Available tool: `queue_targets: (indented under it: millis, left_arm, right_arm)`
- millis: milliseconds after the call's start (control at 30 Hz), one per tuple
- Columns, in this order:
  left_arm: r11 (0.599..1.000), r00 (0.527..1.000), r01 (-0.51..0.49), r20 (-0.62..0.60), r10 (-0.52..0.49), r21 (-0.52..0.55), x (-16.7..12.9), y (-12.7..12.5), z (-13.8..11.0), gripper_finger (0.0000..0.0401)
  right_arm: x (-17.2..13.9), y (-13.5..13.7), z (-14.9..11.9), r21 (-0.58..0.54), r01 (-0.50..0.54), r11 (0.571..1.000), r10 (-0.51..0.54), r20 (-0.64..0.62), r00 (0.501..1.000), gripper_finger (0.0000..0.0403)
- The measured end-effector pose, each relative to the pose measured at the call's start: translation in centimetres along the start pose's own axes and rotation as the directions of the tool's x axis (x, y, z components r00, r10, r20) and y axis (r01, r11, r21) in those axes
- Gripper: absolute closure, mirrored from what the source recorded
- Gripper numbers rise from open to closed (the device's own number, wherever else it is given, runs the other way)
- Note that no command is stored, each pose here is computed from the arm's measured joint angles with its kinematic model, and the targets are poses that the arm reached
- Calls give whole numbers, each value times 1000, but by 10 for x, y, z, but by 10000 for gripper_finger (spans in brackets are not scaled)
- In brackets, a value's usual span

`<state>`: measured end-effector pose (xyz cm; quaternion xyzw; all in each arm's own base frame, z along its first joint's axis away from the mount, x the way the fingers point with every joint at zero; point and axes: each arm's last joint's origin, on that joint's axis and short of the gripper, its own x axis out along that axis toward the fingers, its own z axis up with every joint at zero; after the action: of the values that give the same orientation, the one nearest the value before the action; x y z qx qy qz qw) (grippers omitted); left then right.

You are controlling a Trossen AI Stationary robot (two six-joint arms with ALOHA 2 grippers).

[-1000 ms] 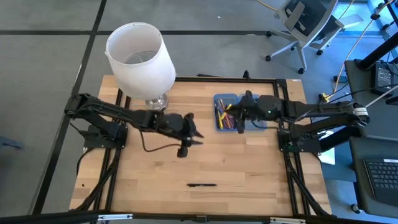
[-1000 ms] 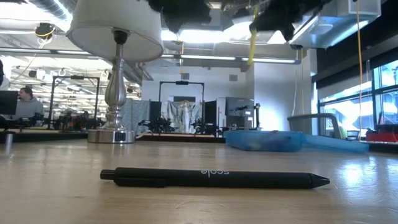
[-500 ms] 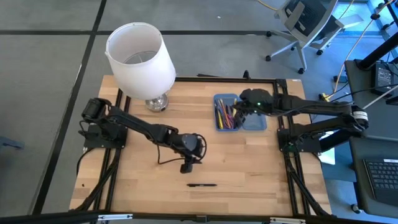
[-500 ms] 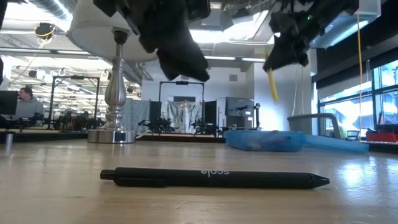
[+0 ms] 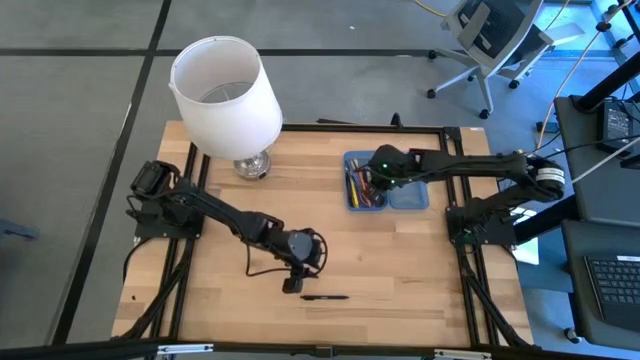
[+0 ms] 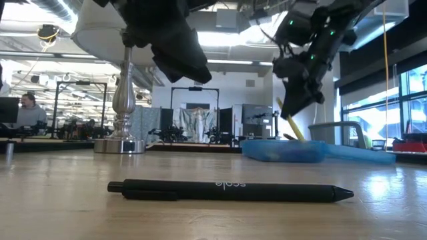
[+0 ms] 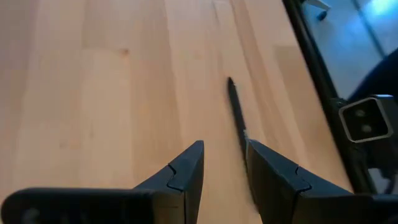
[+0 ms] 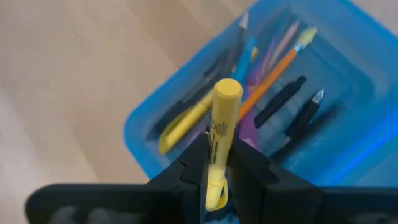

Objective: Pick & place school supplies into a supply box
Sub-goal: Put the yellow pen into the blue supply box

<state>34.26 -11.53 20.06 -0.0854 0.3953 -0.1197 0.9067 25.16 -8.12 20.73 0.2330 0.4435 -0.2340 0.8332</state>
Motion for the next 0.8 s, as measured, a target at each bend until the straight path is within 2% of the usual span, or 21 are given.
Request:
queue_targets:
  millis: [167,333,600,800]
  left_arm:
    - [997,997,-75,19,75,1,0,-5,-2,287]
    - [996,996,-86,-26,86,-11,9,-7,-10,287]
    - [998,992,-48,-119,51,29,37,-20,-33,281]
    - [1000,997,-13,-80,15,29,53,-33,-40,255]
  right_arm:
    - [14,-6,0,16,30,999,-29,-47,998,343]
    - [23,-11,0,30,48,998,-46,-71,996,343]
    - [25,-11,-1,29,53,998,-50,-77,996,343]
    - [25,-11,0,29,52,998,-50,-72,996,343]
